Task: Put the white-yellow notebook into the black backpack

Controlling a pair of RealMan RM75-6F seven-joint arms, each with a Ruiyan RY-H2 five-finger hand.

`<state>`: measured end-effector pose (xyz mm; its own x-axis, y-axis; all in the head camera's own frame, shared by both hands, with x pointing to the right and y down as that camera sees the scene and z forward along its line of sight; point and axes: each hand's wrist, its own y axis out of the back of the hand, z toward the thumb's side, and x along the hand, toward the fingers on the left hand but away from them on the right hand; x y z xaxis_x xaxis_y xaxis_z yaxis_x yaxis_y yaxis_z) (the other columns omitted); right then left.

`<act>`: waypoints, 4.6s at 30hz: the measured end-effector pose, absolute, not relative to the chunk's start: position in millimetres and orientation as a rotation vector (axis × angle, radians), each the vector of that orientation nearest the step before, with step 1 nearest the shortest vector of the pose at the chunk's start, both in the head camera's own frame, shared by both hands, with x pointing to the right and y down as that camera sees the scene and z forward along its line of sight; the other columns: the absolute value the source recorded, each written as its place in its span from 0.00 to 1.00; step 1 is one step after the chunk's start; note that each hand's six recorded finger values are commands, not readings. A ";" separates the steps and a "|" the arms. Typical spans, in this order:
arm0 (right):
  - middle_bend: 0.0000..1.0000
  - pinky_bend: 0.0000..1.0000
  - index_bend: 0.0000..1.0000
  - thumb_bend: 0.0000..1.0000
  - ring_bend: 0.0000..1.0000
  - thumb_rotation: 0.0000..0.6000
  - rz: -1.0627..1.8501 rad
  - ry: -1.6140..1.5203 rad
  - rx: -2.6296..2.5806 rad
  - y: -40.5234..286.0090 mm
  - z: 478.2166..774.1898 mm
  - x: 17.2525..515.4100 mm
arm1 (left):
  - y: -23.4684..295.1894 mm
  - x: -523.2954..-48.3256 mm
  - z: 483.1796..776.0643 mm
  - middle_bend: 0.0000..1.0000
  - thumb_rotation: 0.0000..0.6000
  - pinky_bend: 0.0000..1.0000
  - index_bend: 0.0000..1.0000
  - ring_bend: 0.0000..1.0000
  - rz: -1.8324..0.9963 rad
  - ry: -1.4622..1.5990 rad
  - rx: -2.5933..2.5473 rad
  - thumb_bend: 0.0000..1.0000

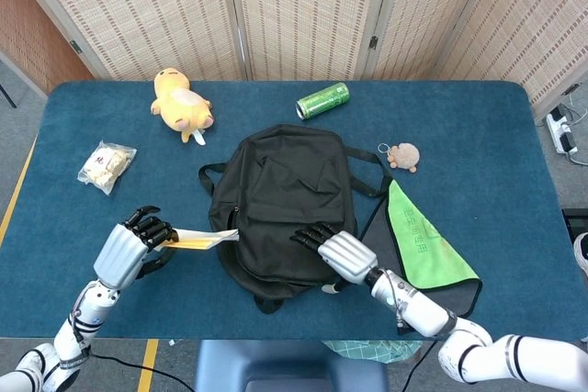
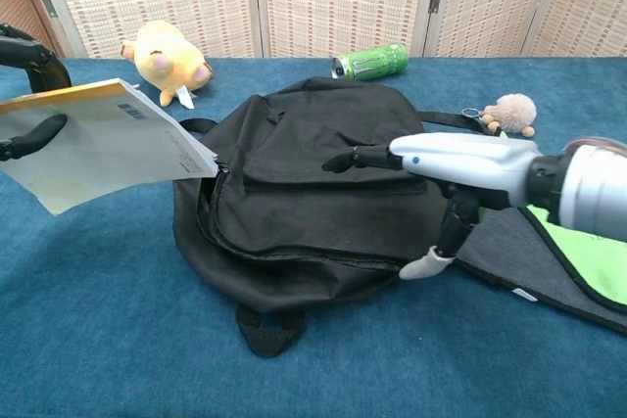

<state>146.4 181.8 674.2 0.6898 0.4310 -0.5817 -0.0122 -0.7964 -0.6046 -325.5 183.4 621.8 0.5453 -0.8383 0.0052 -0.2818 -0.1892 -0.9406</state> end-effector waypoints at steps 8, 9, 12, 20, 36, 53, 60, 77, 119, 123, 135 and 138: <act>0.11 0.07 0.11 0.18 0.09 1.00 1.015 -0.319 -2.304 171.7 682.0 132.0 | 183.3 -330.8 621.6 0.65 1.00 0.36 0.67 0.56 -0.670 0.949 -1.736 0.48; 0.11 0.07 0.11 0.19 0.09 1.00 1.021 -0.317 -2.303 170.6 682.9 131.1 | 183.3 -331.1 621.8 0.65 1.00 0.36 0.67 0.56 -0.671 0.950 -1.737 0.48; 0.12 0.07 0.11 0.24 0.09 1.00 1.035 -0.321 -2.302 167.0 684.3 129.9 | 183.5 -331.6 621.4 0.65 1.00 0.36 0.67 0.56 -0.668 0.954 -1.736 0.48; 0.13 0.07 0.11 0.44 0.09 1.00 1.076 -0.323 -2.302 156.8 688.1 130.6 | 183.1 -330.2 621.3 0.65 1.00 0.36 0.67 0.56 -0.661 0.955 -1.740 0.48; 0.21 0.07 0.60 0.52 0.14 1.00 1.073 -0.309 -2.334 152.8 695.5 110.1 | 184.5 -324.5 619.0 0.65 1.00 0.37 0.67 0.56 -0.632 0.940 -1.755 0.48; 0.27 0.13 0.65 0.62 0.21 1.00 1.114 -0.789 -2.370 96.4 682.6 93.1 | 195.4 -274.5 607.7 0.66 1.00 0.46 0.67 0.57 -0.336 0.792 -1.801 0.48; 0.27 0.14 0.64 0.64 0.21 1.00 1.096 -1.019 -2.386 78.0 669.9 85.2 | 191.5 -238.0 598.4 0.69 1.00 0.55 0.68 0.61 -0.192 0.707 -1.753 0.48; 0.27 0.14 0.60 0.66 0.23 1.00 1.054 -1.223 -2.486 53.2 660.7 79.5 | 193.9 -179.3 585.6 0.70 1.00 0.58 0.69 0.62 -0.045 0.633 -1.696 0.48; 0.28 0.14 0.54 0.66 0.24 1.00 0.903 -1.292 -2.764 57.0 636.3 68.5 | 157.1 -136.6 659.7 0.71 1.00 0.58 0.70 0.62 -0.312 0.551 -1.529 0.48; 0.28 0.14 0.54 0.66 0.24 1.00 0.904 -1.275 -2.771 60.4 634.9 69.4 | 158.9 -145.6 676.4 0.71 1.00 0.58 0.70 0.62 -0.409 0.539 -1.522 0.48; 0.28 0.14 0.54 0.66 0.24 1.00 0.902 -1.276 -2.787 66.2 630.7 72.7 | 157.3 -170.2 686.4 0.71 1.00 0.58 0.70 0.63 -0.557 0.577 -1.491 0.48; 0.28 0.14 0.53 0.66 0.24 1.00 0.884 -1.265 -2.812 69.1 627.0 67.7 | 164.5 -160.7 688.6 0.71 1.00 0.59 0.70 0.62 -0.549 0.554 -1.480 0.48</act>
